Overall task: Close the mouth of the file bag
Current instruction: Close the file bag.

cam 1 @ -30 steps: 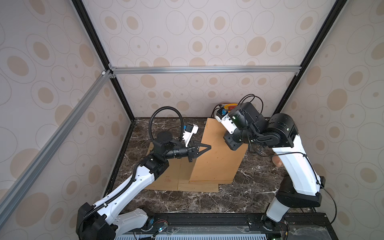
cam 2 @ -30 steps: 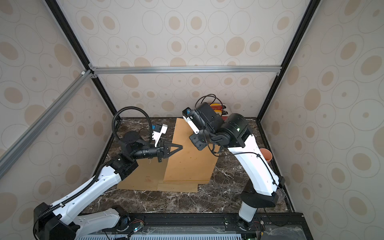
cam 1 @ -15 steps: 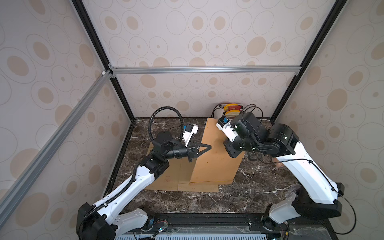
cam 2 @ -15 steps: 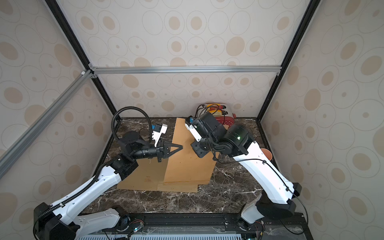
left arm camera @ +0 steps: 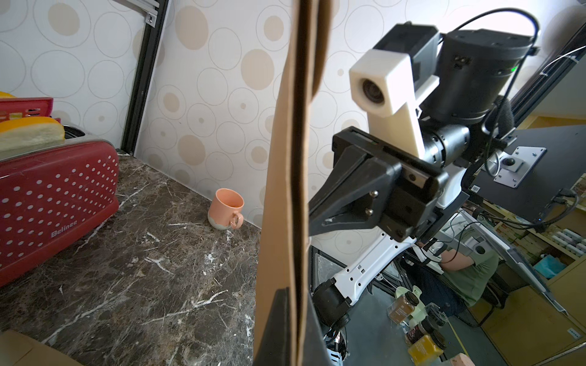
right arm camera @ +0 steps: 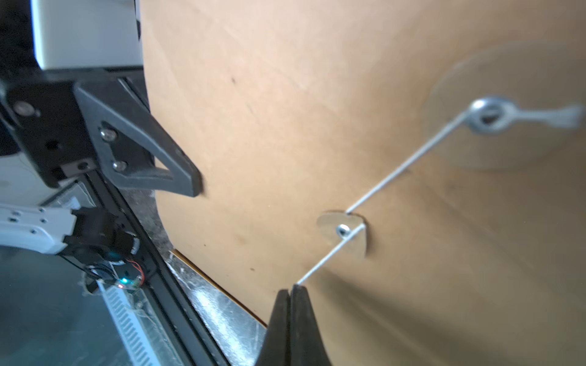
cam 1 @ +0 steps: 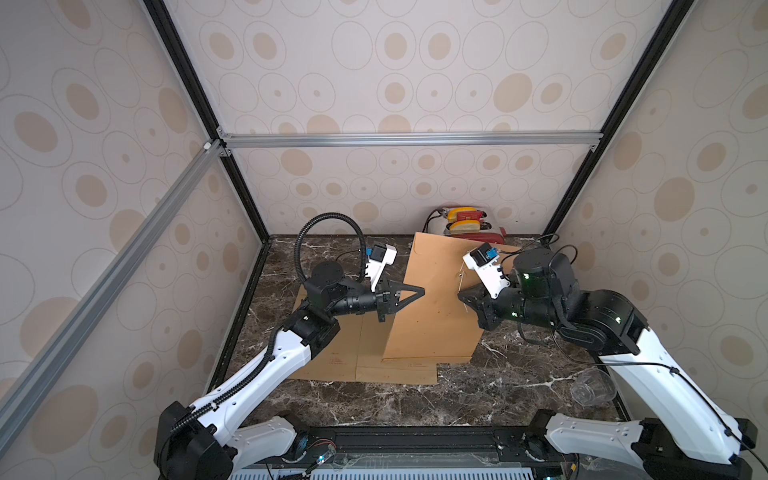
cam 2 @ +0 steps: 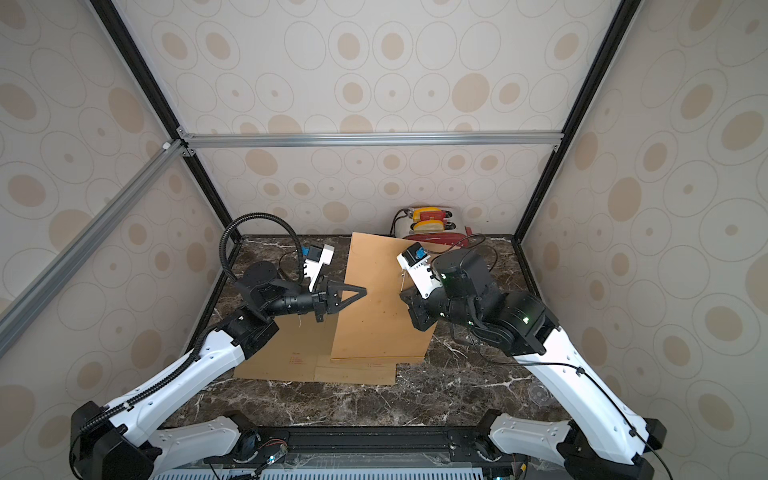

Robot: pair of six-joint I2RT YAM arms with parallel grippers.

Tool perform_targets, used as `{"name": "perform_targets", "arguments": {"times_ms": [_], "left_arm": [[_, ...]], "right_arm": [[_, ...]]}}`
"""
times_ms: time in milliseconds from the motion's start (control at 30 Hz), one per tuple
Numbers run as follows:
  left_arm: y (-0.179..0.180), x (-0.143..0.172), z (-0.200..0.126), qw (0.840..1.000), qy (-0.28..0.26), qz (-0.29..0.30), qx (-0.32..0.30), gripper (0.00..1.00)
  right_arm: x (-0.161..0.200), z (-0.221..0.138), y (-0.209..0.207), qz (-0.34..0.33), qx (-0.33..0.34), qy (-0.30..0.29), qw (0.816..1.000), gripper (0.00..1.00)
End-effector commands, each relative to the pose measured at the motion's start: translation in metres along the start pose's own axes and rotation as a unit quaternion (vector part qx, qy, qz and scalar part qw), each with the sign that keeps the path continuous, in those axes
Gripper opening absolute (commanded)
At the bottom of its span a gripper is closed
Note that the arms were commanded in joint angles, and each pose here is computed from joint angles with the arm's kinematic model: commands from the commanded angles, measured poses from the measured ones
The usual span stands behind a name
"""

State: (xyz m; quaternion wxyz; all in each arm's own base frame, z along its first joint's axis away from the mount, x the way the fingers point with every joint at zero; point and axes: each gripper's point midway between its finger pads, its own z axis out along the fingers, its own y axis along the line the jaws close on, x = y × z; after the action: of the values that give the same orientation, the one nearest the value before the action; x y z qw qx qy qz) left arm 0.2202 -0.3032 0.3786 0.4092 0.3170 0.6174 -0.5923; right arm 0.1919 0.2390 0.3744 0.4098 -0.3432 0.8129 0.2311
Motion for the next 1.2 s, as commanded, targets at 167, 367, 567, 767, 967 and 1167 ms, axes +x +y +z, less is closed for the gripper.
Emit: {"name": "perform_targets", "arguments": {"times_ms": [167, 367, 567, 767, 967, 1167], "left_arm": [[-0.016, -0.012, 0.0, 0.999, -0.013, 0.02, 0.027, 0.0], [-0.016, -0.011, 0.001, 0.999, -0.011, 0.02, 0.027, 0.0], [-0.016, -0.01, 0.0, 0.999, -0.006, 0.023, 0.024, 0.0], [-0.018, -0.01, 0.0, 0.999, -0.003, 0.025, 0.025, 0.0], [-0.021, -0.009, 0.0, 0.999, 0.0, 0.026, 0.033, 0.0], [-0.026, -0.008, 0.004, 0.998, 0.006, 0.014, 0.058, 0.0]], "right_arm": [[-0.017, -0.02, -0.02, 0.032, 0.019, -0.034, 0.999, 0.0], [-0.034, -0.024, -0.021, 0.047, -0.004, -0.056, 0.997, 0.0], [-0.062, -0.021, -0.007, 0.048, -0.042, -0.046, 0.997, 0.0], [-0.069, -0.019, -0.01, 0.045, -0.031, -0.014, 0.998, 0.0], [-0.07, -0.015, -0.023, 0.03, 0.004, 0.006, 1.0, 0.0], [-0.081, -0.017, -0.035, -0.015, 0.039, 0.008, 0.999, 0.0]]}}
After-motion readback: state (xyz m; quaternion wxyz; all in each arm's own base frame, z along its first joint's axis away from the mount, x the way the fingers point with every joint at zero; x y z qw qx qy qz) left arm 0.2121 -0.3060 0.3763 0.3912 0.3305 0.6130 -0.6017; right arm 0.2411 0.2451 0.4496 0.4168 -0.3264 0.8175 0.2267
